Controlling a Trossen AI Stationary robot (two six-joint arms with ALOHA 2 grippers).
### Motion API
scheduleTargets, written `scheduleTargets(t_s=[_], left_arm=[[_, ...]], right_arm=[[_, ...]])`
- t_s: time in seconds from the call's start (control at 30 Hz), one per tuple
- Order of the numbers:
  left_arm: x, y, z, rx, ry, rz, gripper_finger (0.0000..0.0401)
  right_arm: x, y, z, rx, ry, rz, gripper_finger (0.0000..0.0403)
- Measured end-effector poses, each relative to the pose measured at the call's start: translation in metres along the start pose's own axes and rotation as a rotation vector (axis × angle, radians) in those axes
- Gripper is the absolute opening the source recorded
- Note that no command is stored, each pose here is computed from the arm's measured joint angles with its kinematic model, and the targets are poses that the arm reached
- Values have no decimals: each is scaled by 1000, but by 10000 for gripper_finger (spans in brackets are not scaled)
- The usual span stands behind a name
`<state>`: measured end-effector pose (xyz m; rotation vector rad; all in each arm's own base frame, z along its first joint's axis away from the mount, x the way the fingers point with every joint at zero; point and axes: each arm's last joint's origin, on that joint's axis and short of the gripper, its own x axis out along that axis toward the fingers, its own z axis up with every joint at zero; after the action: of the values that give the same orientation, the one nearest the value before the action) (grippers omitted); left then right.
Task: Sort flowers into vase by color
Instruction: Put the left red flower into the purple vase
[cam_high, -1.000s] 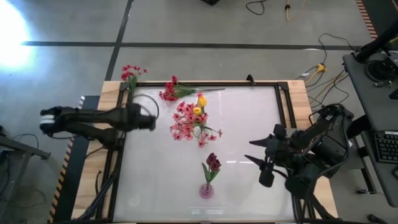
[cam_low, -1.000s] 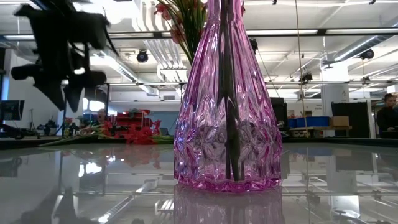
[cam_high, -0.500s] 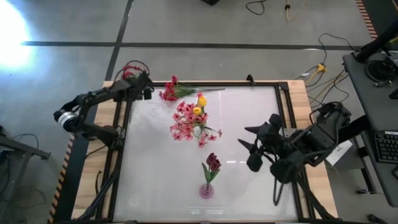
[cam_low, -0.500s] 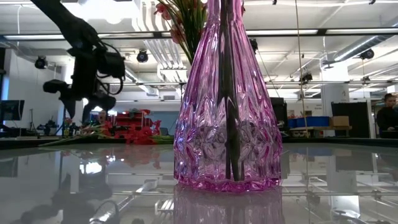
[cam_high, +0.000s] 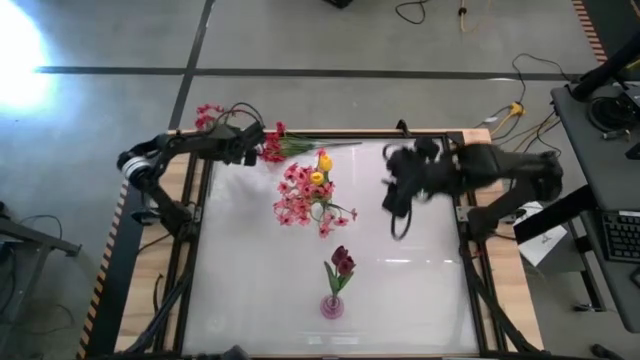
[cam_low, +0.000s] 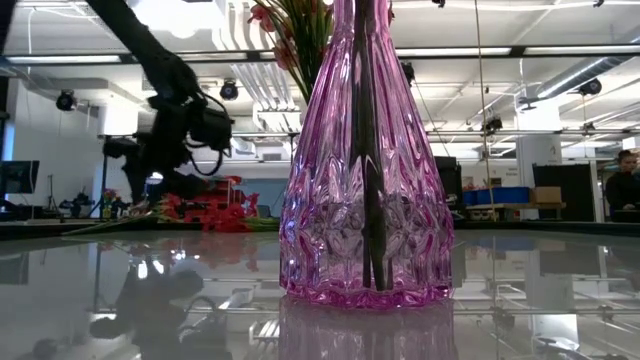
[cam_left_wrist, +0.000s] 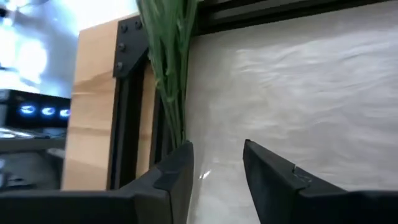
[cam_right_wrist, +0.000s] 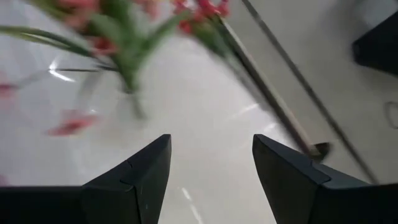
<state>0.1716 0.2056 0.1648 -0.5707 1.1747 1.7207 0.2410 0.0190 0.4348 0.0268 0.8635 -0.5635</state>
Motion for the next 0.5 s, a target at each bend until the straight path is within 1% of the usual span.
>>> scheduleTargets(t_s=[0.13, 0.23, 0.37, 0.5], left_arm=[[9, -11, 17, 18, 75, 89, 115], [15, -19, 34, 29, 104, 112, 115], [23, -26, 58, 9, 126, 96, 124], [32, -22, 82, 13, 138, 101, 146]], right_arm=[[-7, -44, 2, -43, -26, -49, 219], [-17, -71, 1, -53, -69, -94, 219], [-28, -95, -4, -51, -97, -121, 219], [-34, -109, -10, -35, -100, -103, 219]])
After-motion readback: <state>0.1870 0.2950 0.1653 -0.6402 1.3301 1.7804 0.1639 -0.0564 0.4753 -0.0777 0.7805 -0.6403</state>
